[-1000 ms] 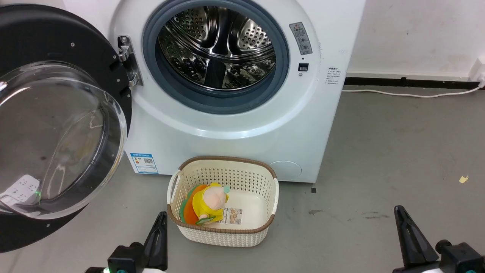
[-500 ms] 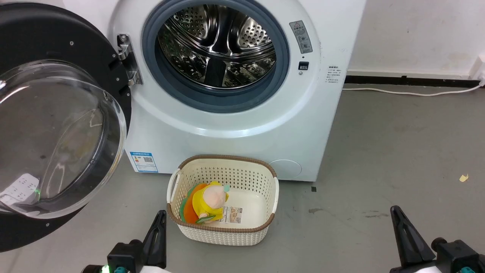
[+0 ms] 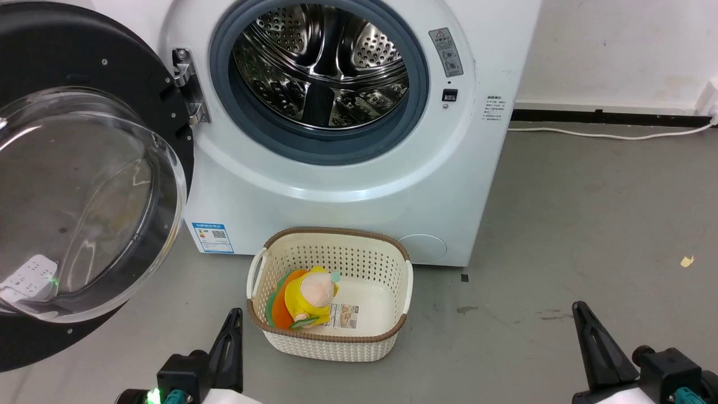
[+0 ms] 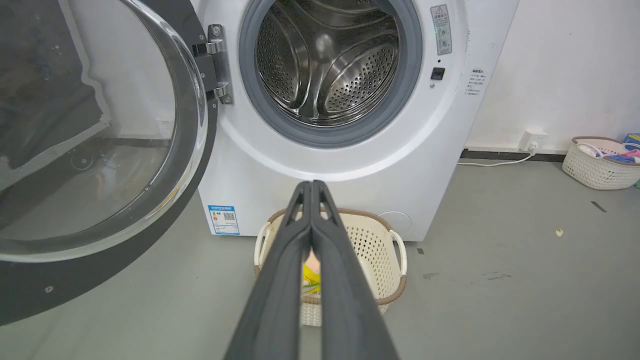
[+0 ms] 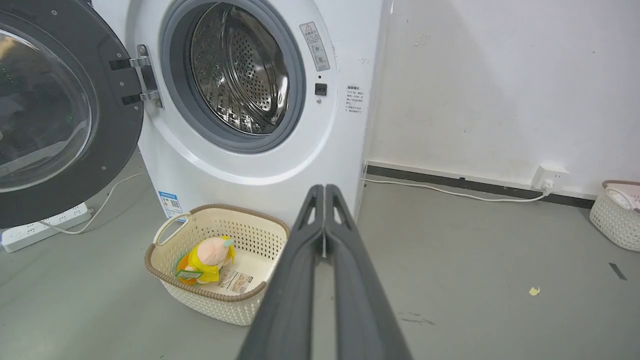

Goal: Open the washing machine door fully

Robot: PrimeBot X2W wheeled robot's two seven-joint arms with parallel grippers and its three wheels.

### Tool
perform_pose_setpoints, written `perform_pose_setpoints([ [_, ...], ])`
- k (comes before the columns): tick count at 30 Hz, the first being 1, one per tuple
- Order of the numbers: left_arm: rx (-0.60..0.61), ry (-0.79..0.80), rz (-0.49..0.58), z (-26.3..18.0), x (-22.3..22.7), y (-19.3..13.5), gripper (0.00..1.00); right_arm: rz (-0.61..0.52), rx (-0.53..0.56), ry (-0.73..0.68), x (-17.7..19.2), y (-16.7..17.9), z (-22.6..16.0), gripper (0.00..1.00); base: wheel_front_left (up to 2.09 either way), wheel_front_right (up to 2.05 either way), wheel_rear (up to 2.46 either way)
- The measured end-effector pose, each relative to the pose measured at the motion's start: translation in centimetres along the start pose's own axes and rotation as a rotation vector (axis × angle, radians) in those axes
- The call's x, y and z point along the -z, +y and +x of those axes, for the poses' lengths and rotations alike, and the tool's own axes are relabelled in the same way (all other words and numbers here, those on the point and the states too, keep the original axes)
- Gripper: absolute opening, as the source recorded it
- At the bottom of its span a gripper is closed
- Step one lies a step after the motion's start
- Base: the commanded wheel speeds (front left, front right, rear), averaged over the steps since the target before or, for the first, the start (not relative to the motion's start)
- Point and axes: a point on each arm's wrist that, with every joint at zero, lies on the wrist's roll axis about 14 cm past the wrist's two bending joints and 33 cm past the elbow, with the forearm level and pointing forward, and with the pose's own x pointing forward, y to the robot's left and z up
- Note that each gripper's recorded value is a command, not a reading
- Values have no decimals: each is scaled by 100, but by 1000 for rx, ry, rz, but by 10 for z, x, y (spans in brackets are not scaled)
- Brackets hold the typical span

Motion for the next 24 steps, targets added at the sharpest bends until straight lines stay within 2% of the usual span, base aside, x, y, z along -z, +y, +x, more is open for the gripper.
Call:
perform_pose_setpoints([
  [24, -4, 14, 22, 7, -4, 2, 0, -1, -16, 39, 3, 5, 6, 0, 0, 0, 0],
])
